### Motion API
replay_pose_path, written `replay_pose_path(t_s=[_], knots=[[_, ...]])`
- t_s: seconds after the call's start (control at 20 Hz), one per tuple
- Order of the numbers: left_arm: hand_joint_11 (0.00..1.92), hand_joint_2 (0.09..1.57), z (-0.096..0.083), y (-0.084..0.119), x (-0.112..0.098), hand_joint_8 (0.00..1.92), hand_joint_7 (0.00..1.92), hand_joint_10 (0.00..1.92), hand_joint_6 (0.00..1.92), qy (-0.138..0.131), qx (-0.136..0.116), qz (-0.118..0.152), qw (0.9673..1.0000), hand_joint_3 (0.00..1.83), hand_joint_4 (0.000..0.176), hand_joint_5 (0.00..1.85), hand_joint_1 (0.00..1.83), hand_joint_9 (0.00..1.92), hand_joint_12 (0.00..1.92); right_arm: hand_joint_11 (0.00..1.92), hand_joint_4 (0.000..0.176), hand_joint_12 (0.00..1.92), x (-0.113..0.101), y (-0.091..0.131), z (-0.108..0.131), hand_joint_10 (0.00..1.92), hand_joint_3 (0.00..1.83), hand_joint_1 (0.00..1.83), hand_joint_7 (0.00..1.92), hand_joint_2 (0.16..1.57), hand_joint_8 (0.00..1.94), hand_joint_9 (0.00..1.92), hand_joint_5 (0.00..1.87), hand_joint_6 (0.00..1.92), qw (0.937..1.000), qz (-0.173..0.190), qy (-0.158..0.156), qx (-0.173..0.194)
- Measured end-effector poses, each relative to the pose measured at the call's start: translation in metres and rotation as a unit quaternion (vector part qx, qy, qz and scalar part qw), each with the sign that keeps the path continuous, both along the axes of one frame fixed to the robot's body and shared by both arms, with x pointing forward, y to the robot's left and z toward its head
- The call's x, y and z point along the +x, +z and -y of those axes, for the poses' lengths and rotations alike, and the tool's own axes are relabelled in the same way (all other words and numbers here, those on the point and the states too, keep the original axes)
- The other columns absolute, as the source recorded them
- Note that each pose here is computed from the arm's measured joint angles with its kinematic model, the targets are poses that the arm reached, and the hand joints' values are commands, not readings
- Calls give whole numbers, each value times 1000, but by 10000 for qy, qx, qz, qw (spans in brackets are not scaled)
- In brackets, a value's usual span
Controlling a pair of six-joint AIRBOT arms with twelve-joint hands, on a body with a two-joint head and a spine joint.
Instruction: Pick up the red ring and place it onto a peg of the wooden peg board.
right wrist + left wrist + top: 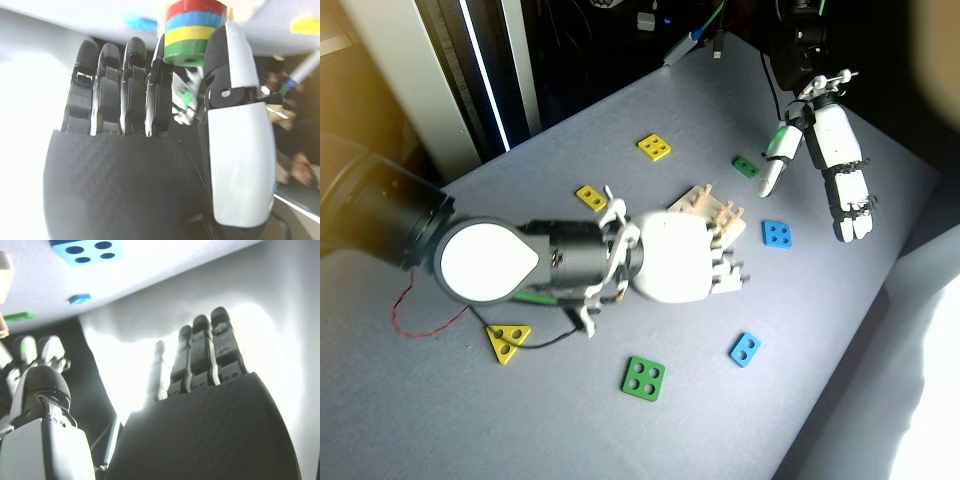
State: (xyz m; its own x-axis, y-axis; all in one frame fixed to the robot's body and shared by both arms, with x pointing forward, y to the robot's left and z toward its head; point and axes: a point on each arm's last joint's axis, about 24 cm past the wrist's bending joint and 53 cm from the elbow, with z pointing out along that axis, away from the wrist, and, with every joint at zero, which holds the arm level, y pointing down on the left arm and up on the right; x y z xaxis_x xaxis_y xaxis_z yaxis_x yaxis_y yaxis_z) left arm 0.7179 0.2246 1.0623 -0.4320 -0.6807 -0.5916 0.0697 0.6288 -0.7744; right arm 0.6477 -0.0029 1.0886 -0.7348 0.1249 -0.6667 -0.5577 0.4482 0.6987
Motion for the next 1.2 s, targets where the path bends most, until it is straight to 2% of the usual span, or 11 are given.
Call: replay_pose_path(t_s=[0.2, 0.25, 0.35, 0.45, 0.55, 0.6, 0.85, 0.95, 1.0, 1.15, 1.2], knots=[[0, 1001, -5, 0, 2, 0, 0, 0, 0, 71, -13, -14, 10000, 0, 157, 0, 365, 0, 0, 0, 0, 872, -12, 18, -18, 18, 0, 1089, 612, 1183, 19, 363, 850, 1207, 9992, 218, 316, 78], [0, 1000, -6, 0, 2, 0, 0, 0, 0, 77, -6, -15, 10000, 0, 169, 0, 357, 0, 0, 0, 0, 946, -17, 24, -24, 17, 0, 1104, 616, 1177, 16, 367, 861, 1188, 9986, 285, 436, 108], [0, 1019, -7, 0, 3, 0, 0, 0, 0, 104, -11, -13, 9999, 3, 142, 0, 336, 0, 0, 0, 0, 1010, -24, 27, -30, 34, 0, 1144, 665, 1143, 28, 421, 928, 1082, 9975, 380, 597, 88], [0, 1020, -8, 0, 4, 0, 0, 0, 0, 120, -22, -14, 9999, 3, 144, 0, 329, 0, 0, 0, 0, 811, -29, 31, -35, 21, 0, 1132, 656, 1141, 17, 405, 927, 1087, 9966, 413, 697, 121], [0, 1020, -8, -1, 5, 0, 0, 0, 0, 113, -8, -15, 9999, 3, 149, 0, 324, 0, 0, 0, 0, 795, -31, 35, -39, 22, 0, 1131, 659, 1140, 17, 409, 928, 1084, 9958, 482, 772, 131], [0, 1018, -8, -2, 5, 0, 0, 0, 0, 122, -17, -24, 9999, 1, 157, 0, 324, 0, 0, 0, 0, 868, -33, 37, -42, 18, 0, 1132, 660, 1133, 13, 409, 944, 1059, 9954, 488, 807, 157], [0, 1008, -4, -2, 6, 0, 0, 0, 0, 83, -3, -39, 10000, 0, 158, 0, 322, 0, 0, 0, 0, 909, -38, 33, -49, 21, 0, 1160, 689, 1107, 17, 433, 998, 970, 9942, 529, 928, 96], [0, 1008, -4, -3, 6, 0, 0, 0, 0, 87, -6, -42, 10000, 0, 149, 0, 335, 0, 0, 0, 0, 1221, -40, 30, -52, 19, 0, 1157, 693, 1113, 11, 449, 982, 998, 9939, 546, 954, 56], [0, 1007, -4, -3, 6, 0, 0, 0, 0, 88, -5, -48, 9999, 0, 142, 0, 337, 0, 0, 0, 0, 1281, -40, 29, -53, 15, 1, 1140, 695, 1117, 8, 449, 975, 1013, 9937, 562, 970, 27], [0, 1009, -2, 0, 7, 0, 0, 0, 0, 83, -27, -17, 10000, 0, 135, 0, 322, 0, 0, 0, 0, 1220, -41, 26, -56, 11, 0, 1148, 691, 1119, 3, 450, 969, 1020, 9934, 577, 989, -11], [0, 1008, -2, 0, 7, 0, 0, 0, 0, 75, -18, -15, 10000, 0, 142, 0, 340, 0, 0, 0, 0, 1193, -40, 26, -56, 7, 0, 1144, 693, 1118, 4, 444, 971, 1018, 9935, 580, 976, -18]])
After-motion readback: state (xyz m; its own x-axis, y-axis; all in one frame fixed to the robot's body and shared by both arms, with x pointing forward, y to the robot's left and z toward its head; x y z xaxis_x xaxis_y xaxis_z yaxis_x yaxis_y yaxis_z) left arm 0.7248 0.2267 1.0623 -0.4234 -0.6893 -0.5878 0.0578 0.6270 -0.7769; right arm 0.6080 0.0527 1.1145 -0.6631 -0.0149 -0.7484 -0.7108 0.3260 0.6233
